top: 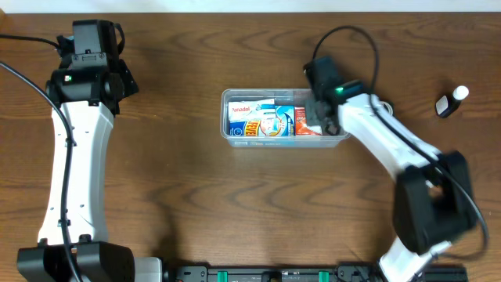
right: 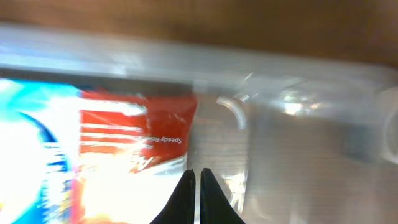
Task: Pack container
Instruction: 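Move the right gripper to the green Zam-Buk tin and grasp it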
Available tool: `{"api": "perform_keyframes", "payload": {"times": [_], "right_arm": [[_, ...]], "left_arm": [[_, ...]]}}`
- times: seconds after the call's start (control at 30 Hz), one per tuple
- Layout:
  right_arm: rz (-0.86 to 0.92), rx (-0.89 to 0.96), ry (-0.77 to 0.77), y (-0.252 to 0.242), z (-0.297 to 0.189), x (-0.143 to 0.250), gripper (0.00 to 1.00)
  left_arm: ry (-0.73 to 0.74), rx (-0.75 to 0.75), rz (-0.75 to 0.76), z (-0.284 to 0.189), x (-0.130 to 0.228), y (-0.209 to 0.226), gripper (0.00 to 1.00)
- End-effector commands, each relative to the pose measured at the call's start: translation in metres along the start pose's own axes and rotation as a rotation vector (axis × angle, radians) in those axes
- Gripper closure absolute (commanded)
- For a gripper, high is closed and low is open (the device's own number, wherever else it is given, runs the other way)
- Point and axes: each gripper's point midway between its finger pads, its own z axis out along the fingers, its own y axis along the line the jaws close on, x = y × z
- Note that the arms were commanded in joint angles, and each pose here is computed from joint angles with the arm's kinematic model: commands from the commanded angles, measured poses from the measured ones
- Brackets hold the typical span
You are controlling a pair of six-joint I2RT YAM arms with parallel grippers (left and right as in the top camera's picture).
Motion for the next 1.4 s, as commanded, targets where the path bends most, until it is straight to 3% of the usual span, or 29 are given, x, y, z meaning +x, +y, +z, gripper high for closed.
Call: {"api": "perform_keyframes", "payload": {"times": [0.0, 0.13, 0.27, 0.3, 0.37, 0.4, 0.53, 0.67, 1.07, 1.37], "right_arm": [[0.054, -0.043, -0.240, -0.023, -0.087, -0.058, 0.96], [0.142, -0.028, -0.352, -0.065, -0.142, -0.068, 0.93], [0.241, 0.039, -0.364, -0.118, -0.160, -0.060, 0.81], [0.264, 0.057, -0.350, -0.130, -0.159, -0.056, 0.72], [0.307, 0.092, -0.308, -0.153, -0.151, -0.047, 0.39], [0.309, 0.105, -0.281, -0.163, -0.144, -0.041, 0.27], [0.269, 0.087, -0.180, -0.177, -0.109, -0.025, 0.03], [0.191, 0.050, -0.076, -0.175, -0.072, -0.015, 0.01], [0.188, 0.022, 0.098, -0.166, 0.040, 0.001, 0.01], [0.193, 0.010, 0.154, -0.161, 0.086, 0.014, 0.01]], "left_arm": [[-0.016, -0.021, -0.006, -0.002, -0.004, 0.006, 0.02], [-0.016, -0.021, -0.006, -0.002, -0.004, 0.006, 0.02], [-0.015, -0.021, -0.006, -0.002, -0.004, 0.006, 0.02], [-0.015, -0.021, -0.006, -0.002, -0.004, 0.006, 0.02], [-0.016, -0.021, -0.006, -0.002, -0.004, 0.006, 0.02], [-0.015, -0.021, -0.006, -0.002, -0.004, 0.006, 0.02], [-0.015, -0.021, -0.006, -0.002, -0.004, 0.006, 0.02], [-0.016, -0.021, -0.006, -0.002, -0.004, 0.006, 0.02], [-0.016, -0.021, -0.006, -0.002, -0.004, 0.006, 0.02], [-0.015, -0.021, -0.006, -0.002, -0.004, 0.006, 0.02]]}}
